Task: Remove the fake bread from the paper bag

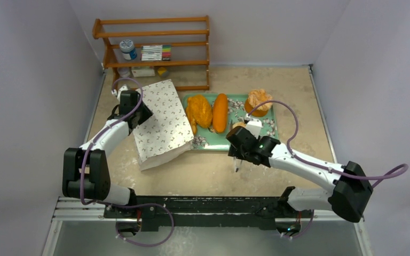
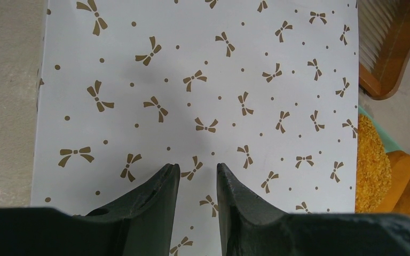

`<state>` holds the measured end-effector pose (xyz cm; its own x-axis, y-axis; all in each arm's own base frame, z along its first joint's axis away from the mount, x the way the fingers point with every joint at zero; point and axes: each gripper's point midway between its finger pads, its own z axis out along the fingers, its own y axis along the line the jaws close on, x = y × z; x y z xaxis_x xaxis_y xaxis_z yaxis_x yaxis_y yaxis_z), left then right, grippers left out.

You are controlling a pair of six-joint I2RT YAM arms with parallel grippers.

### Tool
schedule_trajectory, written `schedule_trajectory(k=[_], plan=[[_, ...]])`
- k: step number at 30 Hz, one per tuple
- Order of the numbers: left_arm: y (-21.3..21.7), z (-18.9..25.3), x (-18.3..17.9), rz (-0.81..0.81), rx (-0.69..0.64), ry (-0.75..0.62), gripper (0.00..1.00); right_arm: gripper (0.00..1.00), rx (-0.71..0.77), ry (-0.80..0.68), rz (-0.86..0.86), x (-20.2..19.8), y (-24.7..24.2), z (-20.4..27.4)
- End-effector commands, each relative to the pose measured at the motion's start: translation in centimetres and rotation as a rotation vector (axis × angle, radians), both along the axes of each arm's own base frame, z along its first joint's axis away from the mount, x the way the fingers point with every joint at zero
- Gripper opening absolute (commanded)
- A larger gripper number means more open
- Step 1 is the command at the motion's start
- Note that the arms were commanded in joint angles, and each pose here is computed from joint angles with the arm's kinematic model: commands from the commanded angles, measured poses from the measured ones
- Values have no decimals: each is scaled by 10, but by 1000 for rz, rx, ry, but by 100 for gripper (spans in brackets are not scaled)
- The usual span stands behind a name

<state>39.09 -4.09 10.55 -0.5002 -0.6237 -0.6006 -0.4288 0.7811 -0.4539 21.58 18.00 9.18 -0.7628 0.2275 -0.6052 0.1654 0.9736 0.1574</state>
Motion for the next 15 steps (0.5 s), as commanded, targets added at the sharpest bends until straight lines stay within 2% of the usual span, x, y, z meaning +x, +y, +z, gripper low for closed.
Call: schedule_trajectory(k=[1, 15], plan=[[2, 8, 8, 6, -10, -45, 32, 59, 34, -78, -52, 8, -1, 32], [3, 8, 7, 7, -3, -44, 32, 58, 38, -121, -53, 0, 1, 53]])
